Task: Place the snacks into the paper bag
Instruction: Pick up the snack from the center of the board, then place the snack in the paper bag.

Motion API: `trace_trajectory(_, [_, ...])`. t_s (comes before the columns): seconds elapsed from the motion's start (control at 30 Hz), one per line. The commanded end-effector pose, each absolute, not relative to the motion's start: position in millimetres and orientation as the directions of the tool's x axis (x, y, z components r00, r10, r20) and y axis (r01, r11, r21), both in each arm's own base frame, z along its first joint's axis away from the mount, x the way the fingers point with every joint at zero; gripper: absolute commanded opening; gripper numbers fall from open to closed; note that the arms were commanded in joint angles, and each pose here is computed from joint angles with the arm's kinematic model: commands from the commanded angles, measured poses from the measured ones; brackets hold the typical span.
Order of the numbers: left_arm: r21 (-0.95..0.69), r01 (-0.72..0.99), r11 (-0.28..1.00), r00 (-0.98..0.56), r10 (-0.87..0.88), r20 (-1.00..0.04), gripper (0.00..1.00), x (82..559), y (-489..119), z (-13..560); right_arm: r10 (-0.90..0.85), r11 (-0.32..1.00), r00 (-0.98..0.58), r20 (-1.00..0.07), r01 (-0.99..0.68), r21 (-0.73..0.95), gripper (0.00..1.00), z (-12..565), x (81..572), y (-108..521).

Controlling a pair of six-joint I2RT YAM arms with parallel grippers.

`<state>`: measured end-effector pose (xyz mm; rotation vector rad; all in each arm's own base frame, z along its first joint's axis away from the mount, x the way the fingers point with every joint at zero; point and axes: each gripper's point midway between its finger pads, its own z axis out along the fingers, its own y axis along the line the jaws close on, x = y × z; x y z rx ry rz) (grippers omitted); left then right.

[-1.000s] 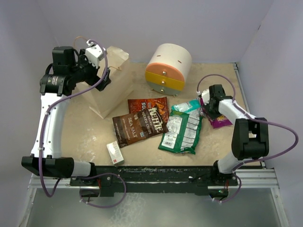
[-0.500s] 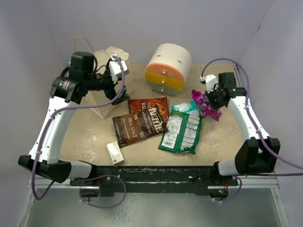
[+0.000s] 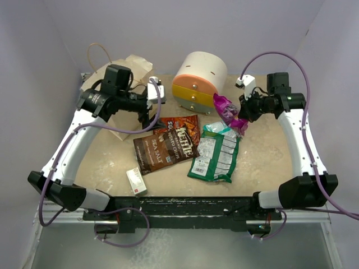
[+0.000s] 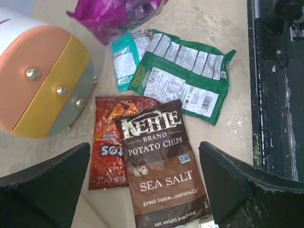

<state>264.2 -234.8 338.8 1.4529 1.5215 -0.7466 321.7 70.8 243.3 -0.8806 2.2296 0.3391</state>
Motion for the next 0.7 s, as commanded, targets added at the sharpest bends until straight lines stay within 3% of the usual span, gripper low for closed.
trace_trajectory(0.0, [0.25, 0.968, -0.013, 0.234, 0.403, -0.885, 1.0, 261.7, -260.7, 344.0, -0.442, 0.571, -0.334, -0.833, -0.821, 0.026, 0.0, 295.9, 307.1, 114.4])
trace_trajectory(0.67, [0.514, 0.832, -0.208, 0.555, 0.314, -0.771, 0.99, 290.7, -323.4, 354.4, -0.403, 0.279, -0.236, -0.884, -0.952, 0.127, 0.0, 318.5, 268.6, 187.6])
